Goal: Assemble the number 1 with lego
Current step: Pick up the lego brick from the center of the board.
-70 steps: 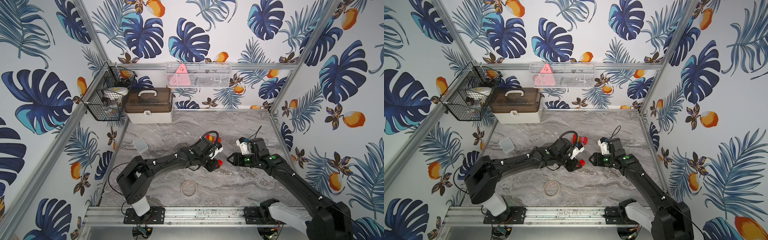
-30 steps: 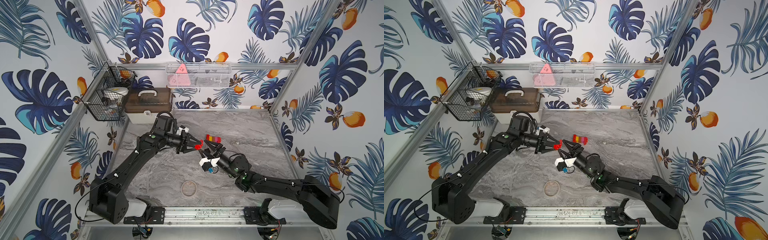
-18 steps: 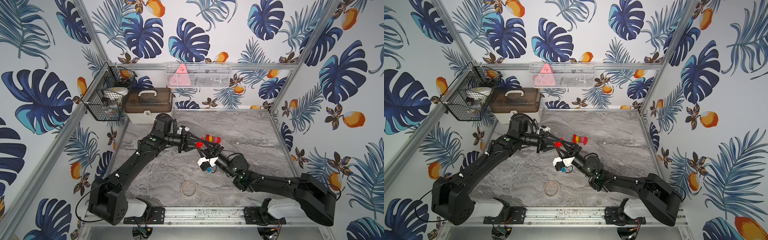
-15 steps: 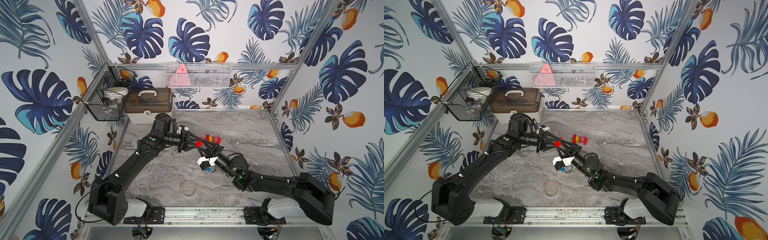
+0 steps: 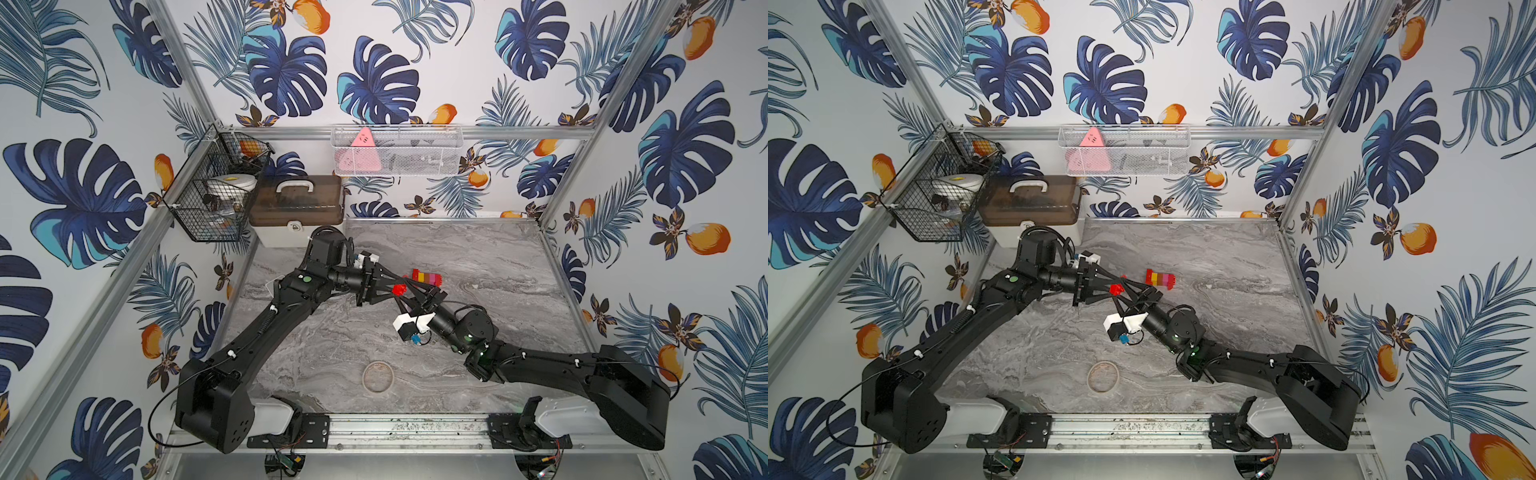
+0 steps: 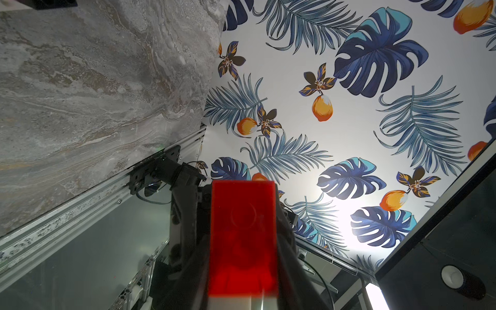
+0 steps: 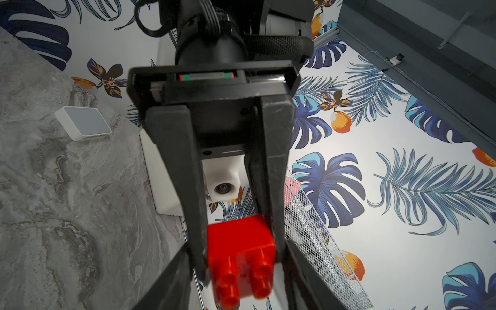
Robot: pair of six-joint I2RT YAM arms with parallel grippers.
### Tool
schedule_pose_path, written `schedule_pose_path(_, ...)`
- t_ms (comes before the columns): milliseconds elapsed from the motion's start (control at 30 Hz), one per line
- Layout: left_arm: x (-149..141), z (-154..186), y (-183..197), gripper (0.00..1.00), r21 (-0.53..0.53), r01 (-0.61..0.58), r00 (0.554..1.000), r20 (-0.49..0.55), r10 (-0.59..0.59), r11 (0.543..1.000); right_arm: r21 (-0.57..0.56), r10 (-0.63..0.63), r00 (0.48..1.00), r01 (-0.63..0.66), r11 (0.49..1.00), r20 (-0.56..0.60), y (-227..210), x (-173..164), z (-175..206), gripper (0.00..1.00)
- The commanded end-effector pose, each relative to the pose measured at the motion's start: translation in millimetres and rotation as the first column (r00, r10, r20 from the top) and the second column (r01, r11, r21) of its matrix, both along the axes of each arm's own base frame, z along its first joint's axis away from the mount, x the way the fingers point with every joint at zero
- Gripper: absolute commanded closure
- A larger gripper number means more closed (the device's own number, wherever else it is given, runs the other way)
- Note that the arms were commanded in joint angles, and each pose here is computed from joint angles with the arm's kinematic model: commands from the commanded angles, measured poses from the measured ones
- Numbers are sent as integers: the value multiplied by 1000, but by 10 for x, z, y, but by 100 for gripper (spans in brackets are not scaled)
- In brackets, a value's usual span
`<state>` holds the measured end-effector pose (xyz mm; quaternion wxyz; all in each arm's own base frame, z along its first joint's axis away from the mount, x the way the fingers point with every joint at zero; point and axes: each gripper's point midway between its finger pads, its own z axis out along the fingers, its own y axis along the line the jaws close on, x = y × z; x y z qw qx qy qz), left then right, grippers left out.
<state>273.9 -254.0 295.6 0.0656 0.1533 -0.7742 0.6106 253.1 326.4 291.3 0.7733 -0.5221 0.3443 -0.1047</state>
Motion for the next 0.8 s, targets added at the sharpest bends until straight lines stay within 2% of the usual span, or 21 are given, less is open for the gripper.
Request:
schedule_pose_path(0,-80,100,-2,68,-21,30,1000,6,-30,999,-1,-9,1000,9,1000,4,-37,1,27,45)
schedule_pose_path(167,-92,120,1,68,-19,33,999,12,-32,999,3,-19,1000,19,1000,8,-85,-2,36,47)
schedule_pose_path(333,-101,131,5,68,-16,33,999,12,-33,999,2,-22,1000,22,1000,7,-110,-3,56,52)
schedule_pose_path(767,-181,41,-41,68,-8,60,998,-12,-60,998,6,2,999,-2,1000,39,-59,-24,130,50)
